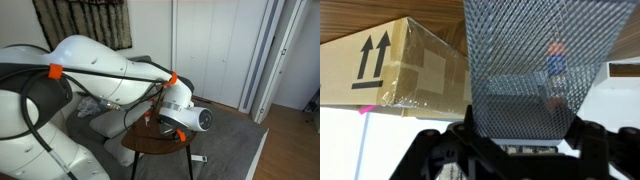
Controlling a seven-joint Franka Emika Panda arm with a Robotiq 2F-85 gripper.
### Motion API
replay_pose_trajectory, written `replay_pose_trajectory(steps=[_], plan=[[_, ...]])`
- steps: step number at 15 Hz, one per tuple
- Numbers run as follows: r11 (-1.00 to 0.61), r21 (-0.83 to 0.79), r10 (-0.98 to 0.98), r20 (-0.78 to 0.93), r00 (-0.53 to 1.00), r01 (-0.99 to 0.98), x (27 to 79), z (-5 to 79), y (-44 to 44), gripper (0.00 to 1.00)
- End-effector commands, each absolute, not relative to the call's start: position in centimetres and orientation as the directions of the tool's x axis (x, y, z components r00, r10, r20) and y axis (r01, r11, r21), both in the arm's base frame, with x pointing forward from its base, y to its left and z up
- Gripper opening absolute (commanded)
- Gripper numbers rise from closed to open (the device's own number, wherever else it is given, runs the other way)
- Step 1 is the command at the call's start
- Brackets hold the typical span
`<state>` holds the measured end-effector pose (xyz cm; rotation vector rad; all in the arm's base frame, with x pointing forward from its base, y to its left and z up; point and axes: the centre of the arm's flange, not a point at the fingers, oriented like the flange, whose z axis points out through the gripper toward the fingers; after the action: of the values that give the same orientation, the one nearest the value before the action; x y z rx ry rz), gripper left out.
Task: Remove the glue stick from the basket then turn the basket upside down and put the glue stick on top of the basket.
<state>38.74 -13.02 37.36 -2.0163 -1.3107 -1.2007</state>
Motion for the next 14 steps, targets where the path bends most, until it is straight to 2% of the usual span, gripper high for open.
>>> replay_pose_trajectory(steps=[1,2,7,14], plan=[[-0.469,0.089,0.488,0.855,0.174,0.879,38.7,36.4,-13.2,0.95],[-0.470,0.088,0.488,0.855,0.176,0.878,38.7,36.3,-13.2,1.00],[-0.478,0.084,0.501,0.844,0.193,0.874,38.5,36.5,-13.4,1.00],[-0.481,0.125,0.591,0.778,0.215,0.868,39.5,42.0,-9.5,1.00]])
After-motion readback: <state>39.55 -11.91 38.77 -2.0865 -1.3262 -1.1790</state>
